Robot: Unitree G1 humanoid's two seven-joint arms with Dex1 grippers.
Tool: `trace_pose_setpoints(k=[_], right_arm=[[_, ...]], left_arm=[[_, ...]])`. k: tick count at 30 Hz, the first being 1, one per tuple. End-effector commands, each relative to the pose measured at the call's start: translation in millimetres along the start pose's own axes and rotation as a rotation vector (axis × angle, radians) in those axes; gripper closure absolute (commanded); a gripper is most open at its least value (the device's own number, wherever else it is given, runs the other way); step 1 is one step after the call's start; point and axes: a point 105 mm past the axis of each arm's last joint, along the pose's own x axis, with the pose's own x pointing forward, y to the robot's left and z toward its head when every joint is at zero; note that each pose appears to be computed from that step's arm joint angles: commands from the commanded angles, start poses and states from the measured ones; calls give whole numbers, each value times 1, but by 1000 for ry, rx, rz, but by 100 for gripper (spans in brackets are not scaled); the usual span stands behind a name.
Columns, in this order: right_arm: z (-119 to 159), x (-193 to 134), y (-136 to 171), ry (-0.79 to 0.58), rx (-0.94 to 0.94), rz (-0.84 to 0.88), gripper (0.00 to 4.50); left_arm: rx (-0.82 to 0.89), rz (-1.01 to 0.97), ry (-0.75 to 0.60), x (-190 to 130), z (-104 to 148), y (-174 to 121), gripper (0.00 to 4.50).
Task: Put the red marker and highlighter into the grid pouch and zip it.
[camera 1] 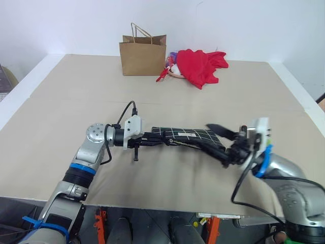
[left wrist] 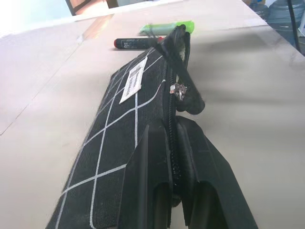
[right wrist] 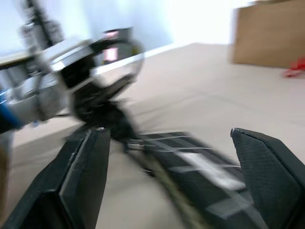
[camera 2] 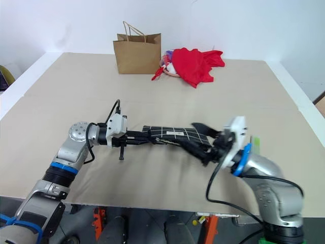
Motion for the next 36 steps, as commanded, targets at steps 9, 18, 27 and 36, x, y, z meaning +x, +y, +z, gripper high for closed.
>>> trace_pose_setpoints(k=[9,18,27,36], right_arm=[[-46,-30,-70,116,-156,-639,8],[-71,-35,-86,178,-117,-828,8],[-102,-28,-72,238,38,-917,45],[-114,-29,-63,293,36,-949,319]], left_arm=[[52,32,-40,-6,14,2,450],[61,23,-39,-5,17,1,450],[62,28,-34,-6,17,-1,450],[66,36,-32,-5,17,2,450]])
